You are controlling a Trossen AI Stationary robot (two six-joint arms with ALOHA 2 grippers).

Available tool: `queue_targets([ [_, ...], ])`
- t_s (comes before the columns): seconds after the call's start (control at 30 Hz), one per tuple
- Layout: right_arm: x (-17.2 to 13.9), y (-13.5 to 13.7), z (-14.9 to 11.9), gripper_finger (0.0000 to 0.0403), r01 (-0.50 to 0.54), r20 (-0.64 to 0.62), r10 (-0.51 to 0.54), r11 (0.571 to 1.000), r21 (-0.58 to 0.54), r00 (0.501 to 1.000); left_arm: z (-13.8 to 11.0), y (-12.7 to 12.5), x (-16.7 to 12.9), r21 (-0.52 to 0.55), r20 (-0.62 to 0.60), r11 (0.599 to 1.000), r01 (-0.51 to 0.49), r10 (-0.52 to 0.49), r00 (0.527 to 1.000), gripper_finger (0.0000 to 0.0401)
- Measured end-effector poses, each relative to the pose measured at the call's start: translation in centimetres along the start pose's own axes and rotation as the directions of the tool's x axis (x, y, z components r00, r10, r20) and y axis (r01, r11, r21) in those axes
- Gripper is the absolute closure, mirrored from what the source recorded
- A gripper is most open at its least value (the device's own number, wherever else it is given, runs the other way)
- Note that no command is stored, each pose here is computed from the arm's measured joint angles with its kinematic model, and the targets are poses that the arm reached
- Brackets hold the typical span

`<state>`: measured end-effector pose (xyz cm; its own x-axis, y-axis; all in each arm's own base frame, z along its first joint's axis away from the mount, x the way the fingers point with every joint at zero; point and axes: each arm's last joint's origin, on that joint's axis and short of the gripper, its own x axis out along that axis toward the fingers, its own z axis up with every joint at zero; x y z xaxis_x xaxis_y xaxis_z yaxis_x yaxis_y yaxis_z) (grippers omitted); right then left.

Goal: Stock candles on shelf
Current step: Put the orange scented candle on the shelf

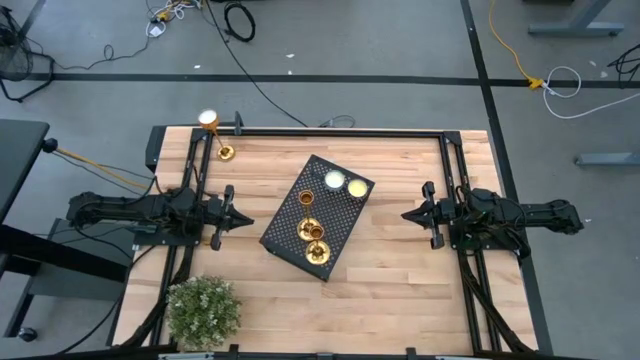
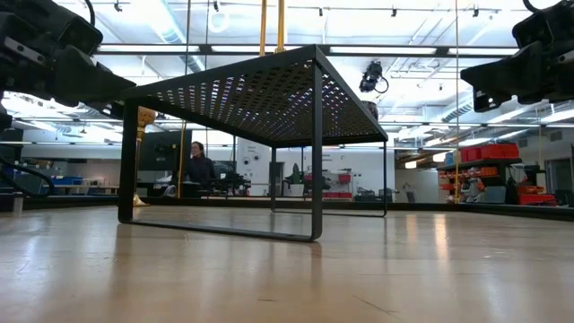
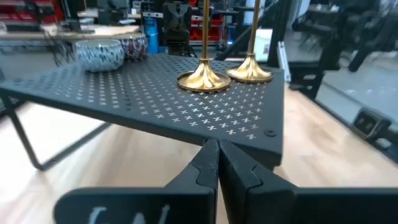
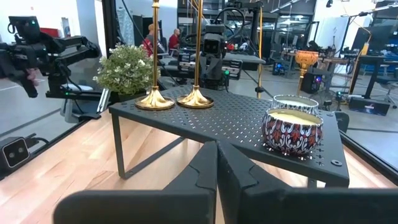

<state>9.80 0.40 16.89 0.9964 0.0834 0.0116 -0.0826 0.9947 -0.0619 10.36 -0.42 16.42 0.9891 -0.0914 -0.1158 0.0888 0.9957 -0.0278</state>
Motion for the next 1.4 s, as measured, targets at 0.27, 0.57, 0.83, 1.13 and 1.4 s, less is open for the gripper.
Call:
queue_targets([
  [0.27, 0.0, 0.0, 0.0, 0.0396, 0.000, 0.000, 0.000, 1.000, 0.000, 1.000, 0.4, 0.0, 0.0, -0.049, 0.046, 0.999, -0.006, 0.009, 0.999, 0.0387],
  [0.57, 0.0, 0.0, 0.0, 0.0396, 0.000, 0.000, 0.000, 1.000, 0.000, 1.000, 1.6, 0.4, -0.2, -0.147, 0.170, 0.979, -0.141, 0.165, 0.972, 0.0387],
  [0.83, 0.0, 0.0, 0.0, 0.0396, 0.000, 0.000, 0.000, 1.000, 0.000, 1.000, 2.4, 0.7, -0.4, -0.244, 0.245, 0.949, -0.200, 0.260, 0.934, 0.0389],
  [1.13, 0.0, 0.0, 0.0, 0.0396, 0.000, 0.000, 0.000, 1.000, 0.000, 1.000, 4.7, 0.7, -1.1, -0.255, 0.356, 0.945, -0.203, 0.287, 0.889, 0.0395],
  [1.4, 0.0, 0.0, 0.0, 0.0396, 0.000, 0.000, 0.000, 1.000, 0.000, 1.000, 9.2, 0.5, -3.1, -0.176, 0.374, 0.956, -0.236, 0.286, 0.882, 0.0396],
])
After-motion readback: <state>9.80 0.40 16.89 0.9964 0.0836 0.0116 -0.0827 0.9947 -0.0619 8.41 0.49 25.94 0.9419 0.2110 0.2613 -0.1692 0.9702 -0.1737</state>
